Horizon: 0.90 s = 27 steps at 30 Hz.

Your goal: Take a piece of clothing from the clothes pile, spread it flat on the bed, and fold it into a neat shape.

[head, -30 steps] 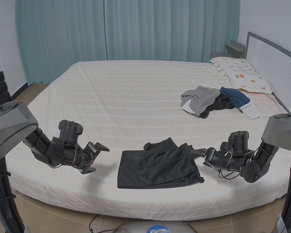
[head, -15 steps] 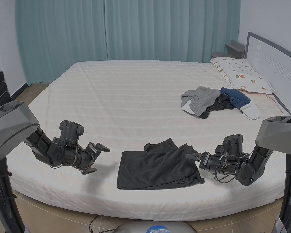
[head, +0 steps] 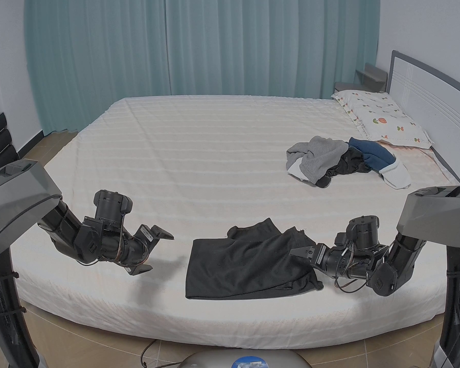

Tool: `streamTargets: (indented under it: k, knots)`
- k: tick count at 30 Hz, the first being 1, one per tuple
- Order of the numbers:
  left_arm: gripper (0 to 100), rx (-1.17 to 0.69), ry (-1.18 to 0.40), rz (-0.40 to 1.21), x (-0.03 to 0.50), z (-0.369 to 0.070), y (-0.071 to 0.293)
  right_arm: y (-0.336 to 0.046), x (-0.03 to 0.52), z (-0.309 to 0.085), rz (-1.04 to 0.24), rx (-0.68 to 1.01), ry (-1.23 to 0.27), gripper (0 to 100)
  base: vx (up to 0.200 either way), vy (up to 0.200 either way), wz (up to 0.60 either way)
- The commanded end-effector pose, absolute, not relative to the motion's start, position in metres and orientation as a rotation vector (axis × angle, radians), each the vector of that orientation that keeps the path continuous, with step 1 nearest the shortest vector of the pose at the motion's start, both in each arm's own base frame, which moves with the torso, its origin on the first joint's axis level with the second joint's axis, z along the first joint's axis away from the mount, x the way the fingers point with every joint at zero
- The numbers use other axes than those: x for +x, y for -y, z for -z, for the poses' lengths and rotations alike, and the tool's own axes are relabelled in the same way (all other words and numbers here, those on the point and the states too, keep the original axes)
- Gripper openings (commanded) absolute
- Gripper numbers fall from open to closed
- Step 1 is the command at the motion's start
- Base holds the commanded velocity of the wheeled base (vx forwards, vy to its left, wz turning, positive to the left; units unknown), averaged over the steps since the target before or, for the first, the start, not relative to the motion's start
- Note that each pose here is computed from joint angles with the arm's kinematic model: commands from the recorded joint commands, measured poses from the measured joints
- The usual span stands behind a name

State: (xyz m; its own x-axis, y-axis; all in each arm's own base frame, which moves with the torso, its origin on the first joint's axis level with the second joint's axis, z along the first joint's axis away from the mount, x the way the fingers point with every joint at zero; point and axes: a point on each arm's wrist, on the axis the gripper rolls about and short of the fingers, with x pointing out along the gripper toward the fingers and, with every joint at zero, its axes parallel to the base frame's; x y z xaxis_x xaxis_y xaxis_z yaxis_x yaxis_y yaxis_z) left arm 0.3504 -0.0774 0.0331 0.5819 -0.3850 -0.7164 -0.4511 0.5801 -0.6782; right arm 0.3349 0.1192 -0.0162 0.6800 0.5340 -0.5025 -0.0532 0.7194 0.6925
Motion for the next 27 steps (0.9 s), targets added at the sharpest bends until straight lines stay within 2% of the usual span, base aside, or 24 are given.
streamTargets:
  k: [1, 8, 18, 27]
  knots:
    - [100, -0.995, -0.994, -0.048, 0.35, -0.033, 0.077, -0.117, 0.333, 0.017, -0.358, 0.697, -0.764, 0, 0.0, 0.0, 0.0]
    - [100, -1.014, -0.994, -0.05, 0.35, -0.035, 0.074, -0.106, 0.331, 0.02, -0.338, 0.652, -0.774, 0, 0.0, 0.0, 0.0]
    - [100, -1.012, -0.994, -0.05, 0.35, -0.034, 0.074, -0.094, 0.312, 0.004, -0.328, 0.658, -0.771, 0, 0.0, 0.0, 0.0]
    - [100, -1.011, -0.994, -0.048, 0.35, -0.034, 0.074, -0.083, 0.294, 0.012, -0.302, 0.626, -0.831, 0, 0.0, 0.0, 0.0]
